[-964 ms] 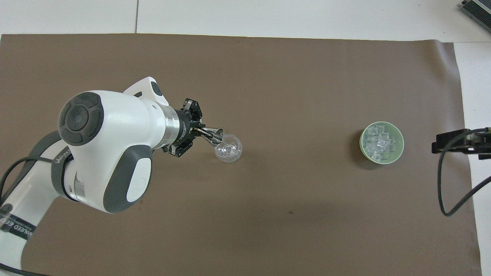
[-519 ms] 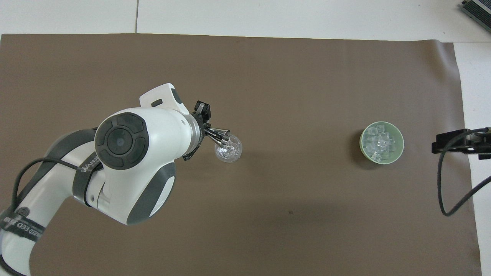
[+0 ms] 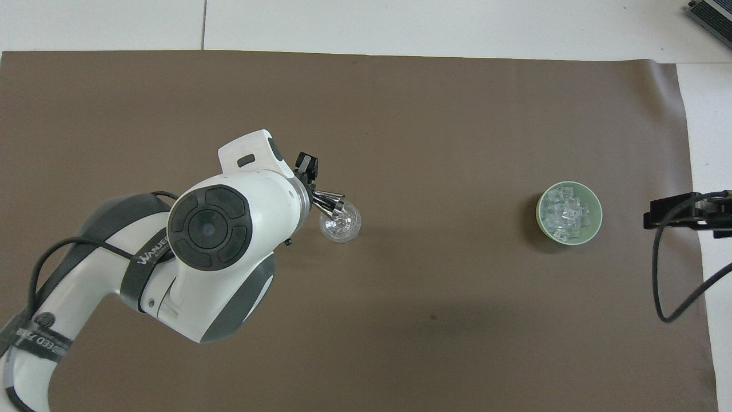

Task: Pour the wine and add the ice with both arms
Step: 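Tilt the jigger over the glass with the left gripper to pour, then turn the jigger upright and draw it back with the left gripper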

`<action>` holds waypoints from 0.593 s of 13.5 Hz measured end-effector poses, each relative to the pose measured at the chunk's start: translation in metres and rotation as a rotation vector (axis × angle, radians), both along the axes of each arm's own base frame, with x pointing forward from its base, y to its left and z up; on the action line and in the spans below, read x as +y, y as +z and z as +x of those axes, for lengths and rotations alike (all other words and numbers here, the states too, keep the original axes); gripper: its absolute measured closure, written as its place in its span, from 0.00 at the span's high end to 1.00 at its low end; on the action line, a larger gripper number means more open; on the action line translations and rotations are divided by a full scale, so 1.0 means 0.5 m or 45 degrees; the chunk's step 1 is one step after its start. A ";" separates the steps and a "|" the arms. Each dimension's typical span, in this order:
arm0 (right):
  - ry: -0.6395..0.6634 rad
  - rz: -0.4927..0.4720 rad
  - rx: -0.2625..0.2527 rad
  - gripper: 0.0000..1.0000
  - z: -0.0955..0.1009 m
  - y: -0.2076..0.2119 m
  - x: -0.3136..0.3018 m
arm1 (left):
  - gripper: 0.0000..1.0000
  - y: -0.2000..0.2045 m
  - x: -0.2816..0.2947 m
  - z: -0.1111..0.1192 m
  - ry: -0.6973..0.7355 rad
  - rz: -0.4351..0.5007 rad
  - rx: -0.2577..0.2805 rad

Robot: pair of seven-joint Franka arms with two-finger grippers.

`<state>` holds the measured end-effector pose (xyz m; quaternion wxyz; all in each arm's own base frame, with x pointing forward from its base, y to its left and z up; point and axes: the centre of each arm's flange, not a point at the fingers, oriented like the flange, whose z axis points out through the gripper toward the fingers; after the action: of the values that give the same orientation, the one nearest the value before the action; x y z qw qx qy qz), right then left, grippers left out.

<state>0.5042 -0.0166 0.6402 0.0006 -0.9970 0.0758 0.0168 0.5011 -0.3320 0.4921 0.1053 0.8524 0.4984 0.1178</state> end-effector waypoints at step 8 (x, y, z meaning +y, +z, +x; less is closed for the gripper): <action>0.000 0.000 0.000 1.00 0.000 0.000 0.000 | 0.22 -0.007 -0.018 -0.024 -0.049 0.092 0.015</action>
<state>0.5042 -0.0166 0.6402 0.0006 -0.9970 0.0758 0.0168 0.4890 -0.3410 0.4885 0.0738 0.8657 0.4781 0.1288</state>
